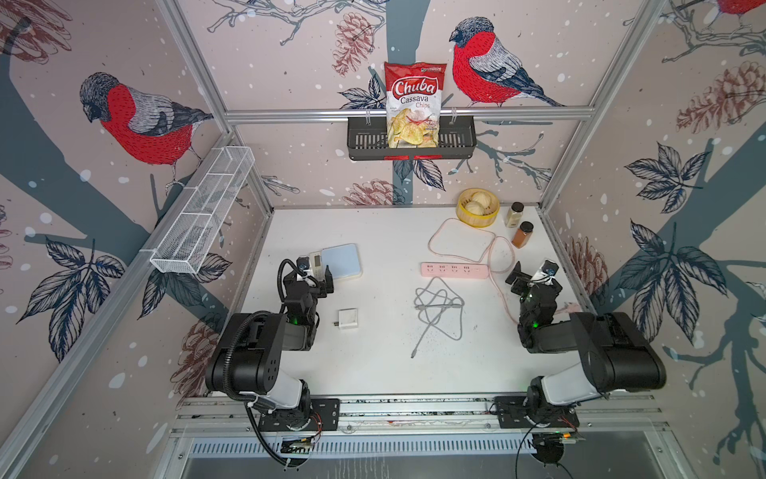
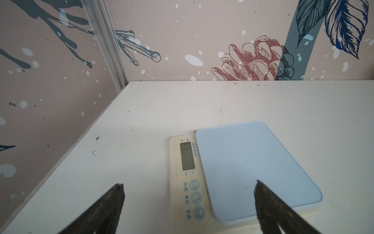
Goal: Charge the electronic scale
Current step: Pick up the plug from the center of the board.
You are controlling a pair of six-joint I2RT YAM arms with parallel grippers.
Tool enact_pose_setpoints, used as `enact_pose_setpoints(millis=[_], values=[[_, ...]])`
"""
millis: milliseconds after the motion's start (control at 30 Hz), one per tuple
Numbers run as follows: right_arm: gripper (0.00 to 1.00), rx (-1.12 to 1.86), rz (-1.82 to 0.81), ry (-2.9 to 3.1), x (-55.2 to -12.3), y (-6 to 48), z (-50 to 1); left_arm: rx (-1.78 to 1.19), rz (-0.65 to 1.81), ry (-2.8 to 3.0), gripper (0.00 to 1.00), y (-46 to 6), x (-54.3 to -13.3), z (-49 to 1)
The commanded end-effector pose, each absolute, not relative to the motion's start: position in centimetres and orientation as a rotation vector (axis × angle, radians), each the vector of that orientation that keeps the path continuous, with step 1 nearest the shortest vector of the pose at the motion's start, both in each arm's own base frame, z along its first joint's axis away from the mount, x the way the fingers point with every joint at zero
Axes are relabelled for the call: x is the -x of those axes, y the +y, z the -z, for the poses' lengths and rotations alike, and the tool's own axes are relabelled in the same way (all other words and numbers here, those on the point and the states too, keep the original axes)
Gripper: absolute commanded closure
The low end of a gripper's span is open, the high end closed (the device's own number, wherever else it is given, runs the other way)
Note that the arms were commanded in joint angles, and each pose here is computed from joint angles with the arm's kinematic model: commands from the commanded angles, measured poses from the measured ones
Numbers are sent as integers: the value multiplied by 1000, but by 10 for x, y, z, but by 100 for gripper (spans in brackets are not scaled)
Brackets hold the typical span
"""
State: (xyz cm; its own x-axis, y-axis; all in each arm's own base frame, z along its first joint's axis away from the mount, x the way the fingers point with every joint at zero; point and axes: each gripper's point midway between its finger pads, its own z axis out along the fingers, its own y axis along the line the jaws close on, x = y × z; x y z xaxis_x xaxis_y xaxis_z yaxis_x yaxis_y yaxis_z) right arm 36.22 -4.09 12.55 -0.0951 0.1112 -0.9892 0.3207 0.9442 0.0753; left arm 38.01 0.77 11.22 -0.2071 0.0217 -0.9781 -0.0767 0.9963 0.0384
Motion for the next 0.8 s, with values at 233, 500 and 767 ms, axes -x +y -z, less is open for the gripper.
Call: enact_pose_setpoints(millis=[233, 500, 767], values=[[0, -336, 197, 1659, -362, -43, -128, 57, -89, 1727, 2, 9, -382, -124], [0, -336, 196, 1658, -363, -43, -128, 58, -90, 1728, 2, 10, -382, -124], [0, -300, 208, 1673, -368, -37, -136, 72, -109, 1742, 2, 13, -391, -140]])
